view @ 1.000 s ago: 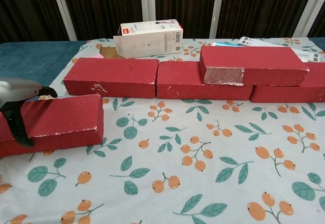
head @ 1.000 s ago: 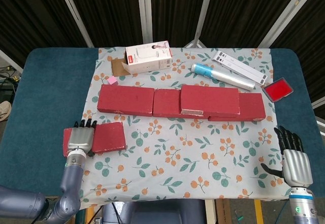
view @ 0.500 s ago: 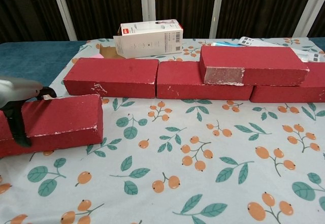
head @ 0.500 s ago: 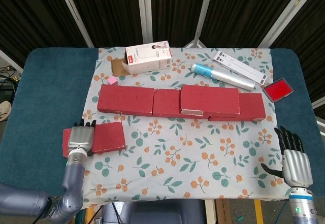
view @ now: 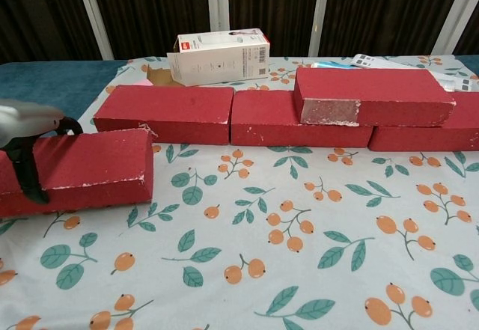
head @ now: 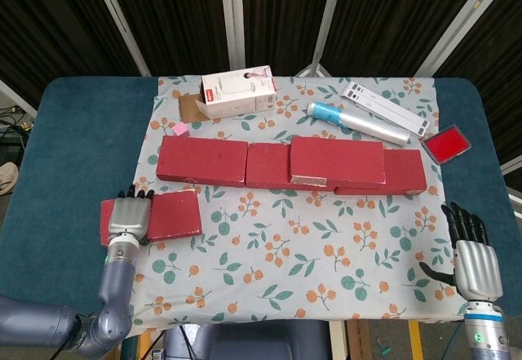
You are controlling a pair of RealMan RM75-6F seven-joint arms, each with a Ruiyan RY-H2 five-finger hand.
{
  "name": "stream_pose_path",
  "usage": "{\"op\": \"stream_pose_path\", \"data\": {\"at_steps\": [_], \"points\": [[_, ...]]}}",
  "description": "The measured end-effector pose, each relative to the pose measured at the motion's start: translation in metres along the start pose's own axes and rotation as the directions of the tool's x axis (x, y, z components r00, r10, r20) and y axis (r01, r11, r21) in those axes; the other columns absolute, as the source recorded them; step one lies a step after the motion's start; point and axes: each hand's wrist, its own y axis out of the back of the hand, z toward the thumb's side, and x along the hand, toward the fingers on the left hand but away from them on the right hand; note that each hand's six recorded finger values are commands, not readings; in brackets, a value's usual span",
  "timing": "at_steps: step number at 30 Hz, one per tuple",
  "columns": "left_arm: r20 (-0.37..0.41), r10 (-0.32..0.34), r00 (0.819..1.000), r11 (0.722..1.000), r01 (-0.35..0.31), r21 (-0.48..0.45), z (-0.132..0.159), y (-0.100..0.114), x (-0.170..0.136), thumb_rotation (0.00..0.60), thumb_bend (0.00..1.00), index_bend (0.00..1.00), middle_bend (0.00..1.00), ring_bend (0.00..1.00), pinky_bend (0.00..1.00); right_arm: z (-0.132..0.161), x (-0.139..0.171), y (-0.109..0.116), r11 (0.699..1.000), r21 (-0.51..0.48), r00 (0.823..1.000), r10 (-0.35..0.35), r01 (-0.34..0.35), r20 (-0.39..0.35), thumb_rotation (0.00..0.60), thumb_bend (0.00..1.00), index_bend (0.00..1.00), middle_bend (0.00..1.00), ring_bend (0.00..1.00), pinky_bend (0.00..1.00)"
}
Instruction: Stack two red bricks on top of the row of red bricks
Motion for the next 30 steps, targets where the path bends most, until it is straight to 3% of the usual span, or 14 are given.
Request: {"op": "stream_pose_path", "data": {"at_steps": [8,17,30], "points": [[0.081,0.117,0.990,0.993,-0.114,-0.042,-0.003,0.045,-0.011,0.600,0.00,0.38,0.41,0.04,0.13,-0.002,-0.002,-0.001,1.000,0.001,1.000,0.003,-0.003,0.010,0.600,0.02,0.00,0.00,0.00,0.00],[0.178,0.074,0.981,0.997,-0.078,0.016,-0.006,0.103,-0.007,0.600,0.00,0.41,0.40,0.03,0.12,-0.008,-0.005,-0.004,1.000,0.015,0.999,0.007,-0.008,0.038,0.600,0.02,0.00,0.00,0.00,0.00],[0.179,0.126,0.976,0.991,-0.131,0.016,0.015,0.182,0.069,0.600,0.00,0.41,0.40,0.03,0.12,-0.020,-0.013,-0.009,0.998,0.058,0.994,0.000,-0.006,0.106,0.600,0.02,0.00,0.00,0.00,0.00]]}}
